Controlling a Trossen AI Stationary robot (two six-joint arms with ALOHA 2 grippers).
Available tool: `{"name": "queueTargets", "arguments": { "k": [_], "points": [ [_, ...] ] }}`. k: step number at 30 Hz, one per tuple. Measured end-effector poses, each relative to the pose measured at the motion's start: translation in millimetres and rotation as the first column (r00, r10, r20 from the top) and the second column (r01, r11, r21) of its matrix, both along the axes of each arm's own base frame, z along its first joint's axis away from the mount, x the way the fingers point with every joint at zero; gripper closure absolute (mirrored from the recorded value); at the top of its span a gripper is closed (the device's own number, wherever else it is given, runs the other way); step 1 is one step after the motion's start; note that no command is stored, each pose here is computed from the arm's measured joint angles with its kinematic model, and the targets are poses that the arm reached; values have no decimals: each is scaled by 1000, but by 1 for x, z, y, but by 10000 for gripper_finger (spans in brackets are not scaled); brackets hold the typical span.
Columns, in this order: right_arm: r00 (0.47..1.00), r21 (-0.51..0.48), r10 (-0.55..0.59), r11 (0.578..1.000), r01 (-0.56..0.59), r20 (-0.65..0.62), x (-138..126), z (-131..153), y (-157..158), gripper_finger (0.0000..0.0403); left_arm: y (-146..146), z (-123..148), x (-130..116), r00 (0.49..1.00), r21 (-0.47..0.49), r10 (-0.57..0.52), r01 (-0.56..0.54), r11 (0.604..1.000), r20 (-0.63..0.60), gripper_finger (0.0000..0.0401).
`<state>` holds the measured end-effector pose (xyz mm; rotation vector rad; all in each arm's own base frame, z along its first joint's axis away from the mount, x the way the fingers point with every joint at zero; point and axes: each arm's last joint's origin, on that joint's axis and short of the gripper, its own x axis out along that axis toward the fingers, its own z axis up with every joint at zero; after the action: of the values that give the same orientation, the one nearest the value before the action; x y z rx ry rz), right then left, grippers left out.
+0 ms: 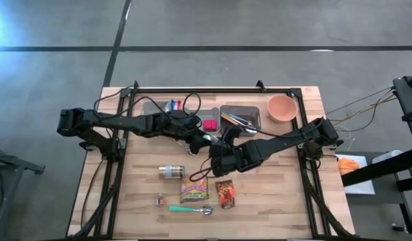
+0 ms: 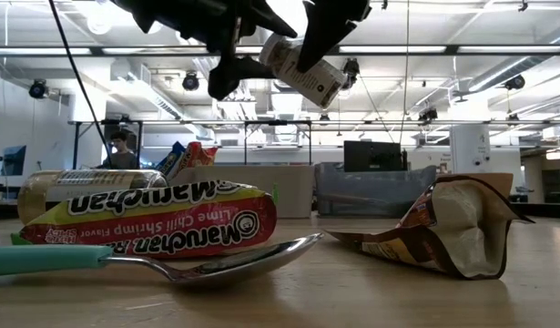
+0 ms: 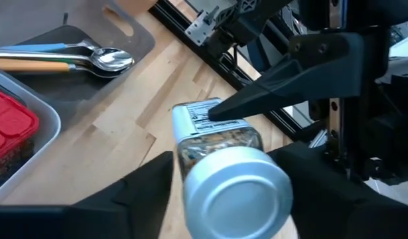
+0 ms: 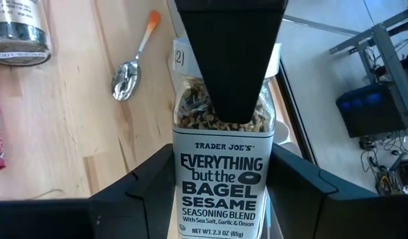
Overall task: Pick & Place Food Item
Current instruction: Put the white seasoning bottle into the right gray bin
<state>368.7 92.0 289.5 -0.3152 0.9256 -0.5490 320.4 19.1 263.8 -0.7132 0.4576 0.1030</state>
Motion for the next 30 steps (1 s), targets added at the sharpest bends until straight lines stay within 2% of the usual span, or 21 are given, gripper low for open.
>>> {"name": "queueTargets", "arguments": {
  "k": [5, 12, 14, 18, 21, 24, 30],
  "points": [
    [1000, -10, 8, 1000, -8, -5, 0, 0, 0, 212, 0, -1, -1, 1000, -4, 4, -4, 1000, -12, 209],
    [1000, -6, 7, 1000, -7, 1, 1, 0, -1, 212, 0, -2, -1, 1000, -8, -2, 2, 1000, -24, 210],
    [1000, -4, 7, 1000, -7, 5, 1, 0, -1, 188, 0, -2, -2, 1000, -8, -6, 6, 1000, -29, 210],
    [999, 6, -7, 1000, 7, 34, 2, 1, 0, 112, 1, -4, -3, 997, 20, -17, 19, 1000, -73, 210],
    [999, 17, -27, 1000, 26, 38, 1, 1, -1, 76, 5, 0, -5, 993, 52, -6, 12, 999, -119, 210],
    [998, 21, -39, 999, 38, 45, 1, 1, -1, 61, 12, 4, -10, 987, 93, 26, -12, 996, -156, 210],
    [994, 21, -106, 994, 106, 16, -7, -1, -3, 56, 28, 27, -19, 969, 221, 73, -20, 975, -235, 210]
  ]
}}
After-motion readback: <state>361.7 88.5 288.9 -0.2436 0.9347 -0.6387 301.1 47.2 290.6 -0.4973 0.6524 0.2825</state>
